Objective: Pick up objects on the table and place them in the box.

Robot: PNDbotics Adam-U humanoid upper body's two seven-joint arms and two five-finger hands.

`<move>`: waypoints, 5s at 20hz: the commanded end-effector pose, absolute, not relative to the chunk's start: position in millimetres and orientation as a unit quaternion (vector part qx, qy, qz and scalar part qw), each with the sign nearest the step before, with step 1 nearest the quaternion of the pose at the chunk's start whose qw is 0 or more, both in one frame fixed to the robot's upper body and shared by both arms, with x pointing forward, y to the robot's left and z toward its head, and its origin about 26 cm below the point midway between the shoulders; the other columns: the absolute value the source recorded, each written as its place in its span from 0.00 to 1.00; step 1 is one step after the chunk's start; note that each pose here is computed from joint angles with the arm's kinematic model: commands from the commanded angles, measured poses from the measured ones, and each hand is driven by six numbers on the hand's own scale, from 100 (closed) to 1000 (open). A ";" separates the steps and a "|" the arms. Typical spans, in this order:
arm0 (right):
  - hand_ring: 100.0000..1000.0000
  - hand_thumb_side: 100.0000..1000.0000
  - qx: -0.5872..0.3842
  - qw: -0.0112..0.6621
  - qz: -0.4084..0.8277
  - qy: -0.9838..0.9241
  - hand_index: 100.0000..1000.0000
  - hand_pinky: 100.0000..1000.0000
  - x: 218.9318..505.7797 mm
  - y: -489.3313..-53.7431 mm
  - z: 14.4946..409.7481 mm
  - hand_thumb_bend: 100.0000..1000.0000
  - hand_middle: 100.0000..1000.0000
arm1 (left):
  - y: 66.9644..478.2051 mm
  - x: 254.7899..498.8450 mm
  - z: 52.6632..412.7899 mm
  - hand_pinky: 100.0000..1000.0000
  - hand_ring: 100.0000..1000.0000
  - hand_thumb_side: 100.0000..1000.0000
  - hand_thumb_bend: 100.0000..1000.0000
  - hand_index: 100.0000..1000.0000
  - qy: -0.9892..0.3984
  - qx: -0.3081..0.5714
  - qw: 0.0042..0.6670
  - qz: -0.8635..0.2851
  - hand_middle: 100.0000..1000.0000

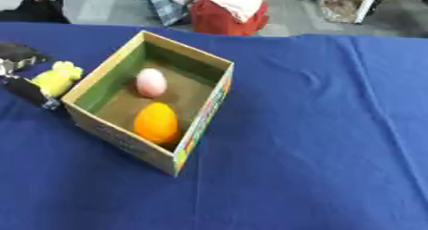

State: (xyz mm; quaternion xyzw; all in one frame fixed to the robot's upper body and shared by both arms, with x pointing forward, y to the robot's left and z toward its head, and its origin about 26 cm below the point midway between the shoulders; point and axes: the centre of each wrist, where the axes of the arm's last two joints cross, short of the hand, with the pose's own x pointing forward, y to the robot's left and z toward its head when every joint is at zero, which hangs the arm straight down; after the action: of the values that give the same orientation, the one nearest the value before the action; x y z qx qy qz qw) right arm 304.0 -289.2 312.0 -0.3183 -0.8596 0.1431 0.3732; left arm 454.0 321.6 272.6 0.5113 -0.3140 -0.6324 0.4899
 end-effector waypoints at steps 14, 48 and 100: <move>0.72 0.95 -0.329 0.368 0.133 -0.860 0.86 0.55 299.4 -292.2 316.3 0.55 0.68 | 326.7 459.5 279.0 0.47 0.80 0.24 0.00 0.83 -0.344 0.496 0.521 -0.603 0.71; 0.71 0.96 -0.327 0.376 0.113 -0.860 0.85 0.53 300.8 -287.2 317.2 0.55 0.64 | 262.0 403.1 353.3 0.00 0.21 0.08 0.00 0.11 -0.496 0.752 0.222 -0.373 0.04; 0.71 0.96 -0.324 0.371 0.096 -0.865 0.84 0.53 300.9 -288.9 314.9 0.52 0.63 | 140.2 389.5 284.5 0.57 0.88 0.82 0.72 0.91 -0.469 0.552 0.243 -0.645 0.82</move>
State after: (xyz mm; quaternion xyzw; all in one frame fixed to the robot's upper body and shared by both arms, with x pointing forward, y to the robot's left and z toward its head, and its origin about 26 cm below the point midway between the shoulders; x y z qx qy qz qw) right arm 305.9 -286.8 306.5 -0.3173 -0.8603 0.0979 0.3867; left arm 393.3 135.4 270.6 0.5382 -0.4683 -0.6574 0.2426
